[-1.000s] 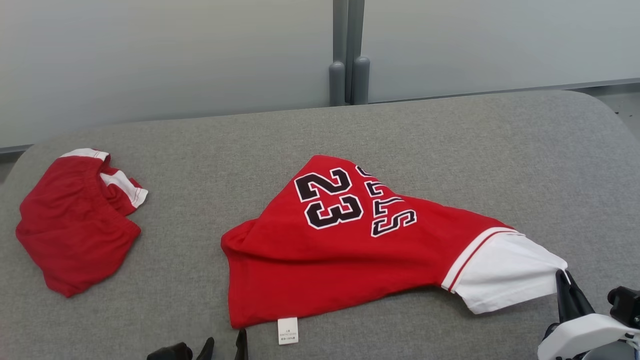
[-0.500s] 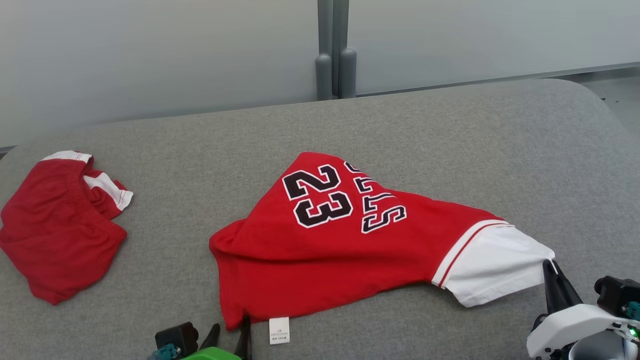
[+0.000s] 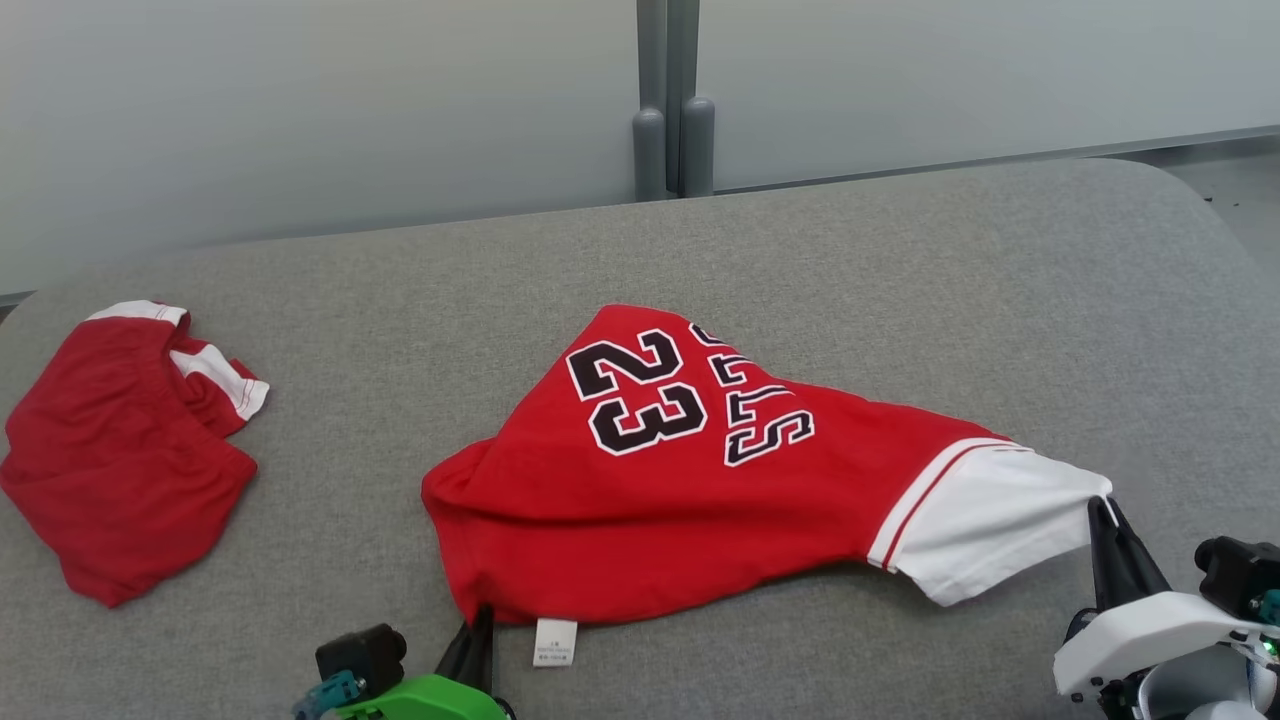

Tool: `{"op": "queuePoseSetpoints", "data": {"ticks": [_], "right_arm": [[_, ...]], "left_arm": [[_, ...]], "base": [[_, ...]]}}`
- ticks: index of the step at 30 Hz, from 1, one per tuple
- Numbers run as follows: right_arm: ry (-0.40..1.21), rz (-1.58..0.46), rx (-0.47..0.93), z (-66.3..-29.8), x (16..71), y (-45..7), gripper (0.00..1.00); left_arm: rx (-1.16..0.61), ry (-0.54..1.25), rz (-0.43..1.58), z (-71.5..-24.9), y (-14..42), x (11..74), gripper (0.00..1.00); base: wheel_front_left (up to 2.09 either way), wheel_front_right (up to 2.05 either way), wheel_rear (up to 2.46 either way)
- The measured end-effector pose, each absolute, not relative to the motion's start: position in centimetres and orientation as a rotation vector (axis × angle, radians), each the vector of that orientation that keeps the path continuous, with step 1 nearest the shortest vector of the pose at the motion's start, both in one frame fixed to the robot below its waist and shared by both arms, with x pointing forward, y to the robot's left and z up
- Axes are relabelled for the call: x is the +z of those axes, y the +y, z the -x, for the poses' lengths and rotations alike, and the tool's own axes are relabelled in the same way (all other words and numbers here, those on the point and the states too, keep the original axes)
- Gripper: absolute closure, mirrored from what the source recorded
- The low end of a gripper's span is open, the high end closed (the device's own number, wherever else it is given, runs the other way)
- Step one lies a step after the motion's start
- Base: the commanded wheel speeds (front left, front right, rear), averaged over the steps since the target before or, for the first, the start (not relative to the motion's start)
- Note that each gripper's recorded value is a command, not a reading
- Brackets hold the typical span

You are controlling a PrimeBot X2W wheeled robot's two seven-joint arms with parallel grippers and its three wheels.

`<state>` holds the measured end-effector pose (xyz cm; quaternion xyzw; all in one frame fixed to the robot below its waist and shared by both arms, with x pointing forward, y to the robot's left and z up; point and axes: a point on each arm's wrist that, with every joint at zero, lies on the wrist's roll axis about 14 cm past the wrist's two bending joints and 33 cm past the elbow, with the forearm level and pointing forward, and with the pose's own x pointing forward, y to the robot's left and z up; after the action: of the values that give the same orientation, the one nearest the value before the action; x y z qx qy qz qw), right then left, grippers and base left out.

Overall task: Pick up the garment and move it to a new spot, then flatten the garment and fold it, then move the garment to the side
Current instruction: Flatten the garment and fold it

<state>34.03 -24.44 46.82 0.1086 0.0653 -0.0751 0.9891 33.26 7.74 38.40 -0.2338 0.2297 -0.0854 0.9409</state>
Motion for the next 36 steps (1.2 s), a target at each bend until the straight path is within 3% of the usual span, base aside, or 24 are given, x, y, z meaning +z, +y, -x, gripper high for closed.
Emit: {"op": "queuePoseSetpoints", "data": {"ticks": [17,27,36], "right_arm": [[-0.276,-0.263,-0.039,-36.6,60.2,-22.6,1.00],[-0.539,-0.309,0.027,-33.4,69.4,-22.4,1.00],[-0.681,-0.309,0.001,-30.7,73.7,-24.3,1.00]], "left_arm": [[-0.229,-0.089,0.531,-37.8,10.5,55.9,1.00],[-0.340,-0.350,0.507,-36.3,10.2,66.5,1.00],[-0.432,-0.423,0.483,-34.6,8.4,70.3,1.00]], "base": [[0.00,0.00,0.00],[0.00,0.00,0.00],[0.00,0.00,0.00]]}}
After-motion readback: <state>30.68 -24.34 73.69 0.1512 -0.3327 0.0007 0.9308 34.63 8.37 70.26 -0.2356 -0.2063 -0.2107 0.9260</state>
